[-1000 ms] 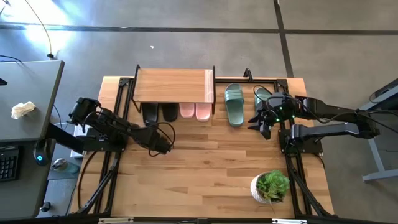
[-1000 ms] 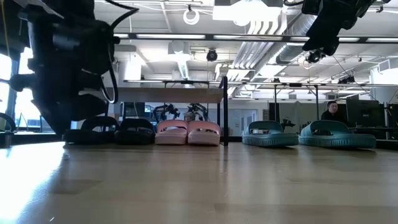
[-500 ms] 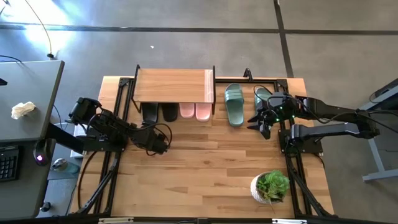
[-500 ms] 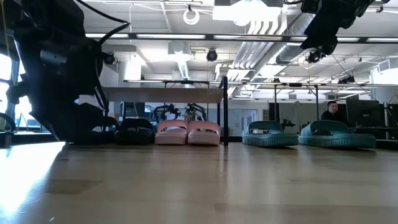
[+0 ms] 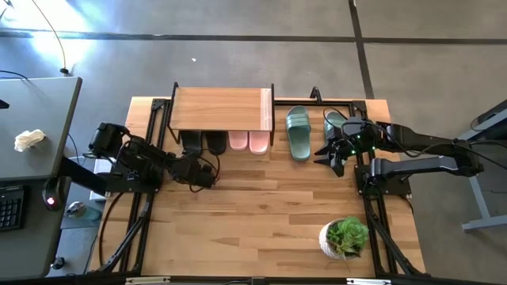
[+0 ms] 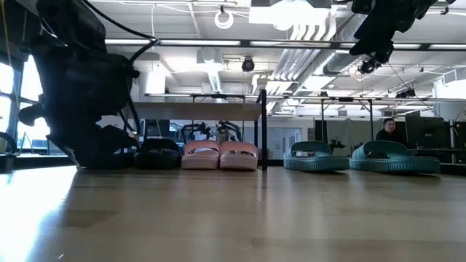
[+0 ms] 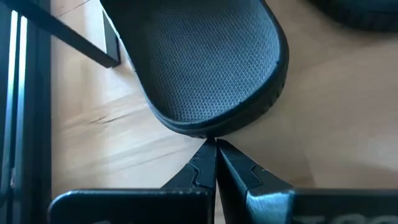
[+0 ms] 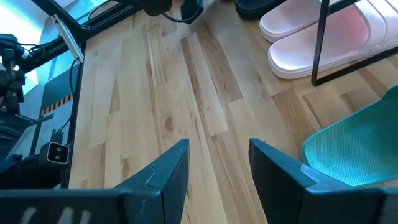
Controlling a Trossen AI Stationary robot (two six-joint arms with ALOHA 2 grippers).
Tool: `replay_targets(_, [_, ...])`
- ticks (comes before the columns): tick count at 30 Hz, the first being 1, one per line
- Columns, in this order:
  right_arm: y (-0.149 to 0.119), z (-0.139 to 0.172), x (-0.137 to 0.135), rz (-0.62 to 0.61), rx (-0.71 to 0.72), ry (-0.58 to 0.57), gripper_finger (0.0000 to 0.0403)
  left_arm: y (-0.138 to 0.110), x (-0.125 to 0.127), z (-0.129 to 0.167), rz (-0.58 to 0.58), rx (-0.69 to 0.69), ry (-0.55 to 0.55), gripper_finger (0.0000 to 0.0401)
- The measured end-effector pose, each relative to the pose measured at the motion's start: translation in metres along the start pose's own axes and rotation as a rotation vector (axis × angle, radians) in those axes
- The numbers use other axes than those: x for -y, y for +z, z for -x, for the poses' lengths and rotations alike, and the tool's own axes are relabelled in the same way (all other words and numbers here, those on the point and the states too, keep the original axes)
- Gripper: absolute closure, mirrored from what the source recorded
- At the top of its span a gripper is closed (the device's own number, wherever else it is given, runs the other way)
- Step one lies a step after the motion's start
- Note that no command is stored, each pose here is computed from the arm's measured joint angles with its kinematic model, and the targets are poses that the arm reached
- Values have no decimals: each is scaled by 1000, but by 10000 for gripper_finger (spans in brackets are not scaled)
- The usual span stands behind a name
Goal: Pick and place slides into the shelf
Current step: Adjust the left black slipper under the shelf, then put the left green slipper on the shelf
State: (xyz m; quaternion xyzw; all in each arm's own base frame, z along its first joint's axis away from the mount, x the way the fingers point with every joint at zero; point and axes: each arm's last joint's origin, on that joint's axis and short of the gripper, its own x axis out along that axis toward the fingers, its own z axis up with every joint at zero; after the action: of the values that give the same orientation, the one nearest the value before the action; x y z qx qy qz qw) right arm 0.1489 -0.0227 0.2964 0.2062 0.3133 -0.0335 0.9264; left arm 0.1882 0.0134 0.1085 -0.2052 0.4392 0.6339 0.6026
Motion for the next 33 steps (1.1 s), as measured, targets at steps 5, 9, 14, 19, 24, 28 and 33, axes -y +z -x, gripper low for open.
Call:
replay_targets(5, [0, 0, 0, 0, -1, 2, 247, 6, -1, -4, -2, -11, 12, 401])
replay_targets(9, [0, 0, 0, 0, -1, 3, 247, 6, -1, -4, -1, -8, 12, 401])
replay_targets(14, [0, 0, 0, 0, -4, 10, 247, 2, 0, -1, -20, 4, -1, 401])
replay_targets(19, [0, 0, 0, 0, -3, 10, 247, -8, 3, 7, -29, 24, -38, 401])
replay_targets(24, [1, 0, -1, 13, 10, 14, 247, -21, 10, 26, -19, 68, -125, 401])
replay_targets(28, [4, 0, 1, 81, 48, -45, 244, -30, 22, 55, -39, 148, -247, 401])
replay_targets(33, [8, -8, 7, 256, 57, -253, 231, -43, 39, 107, -236, 300, -449, 400])
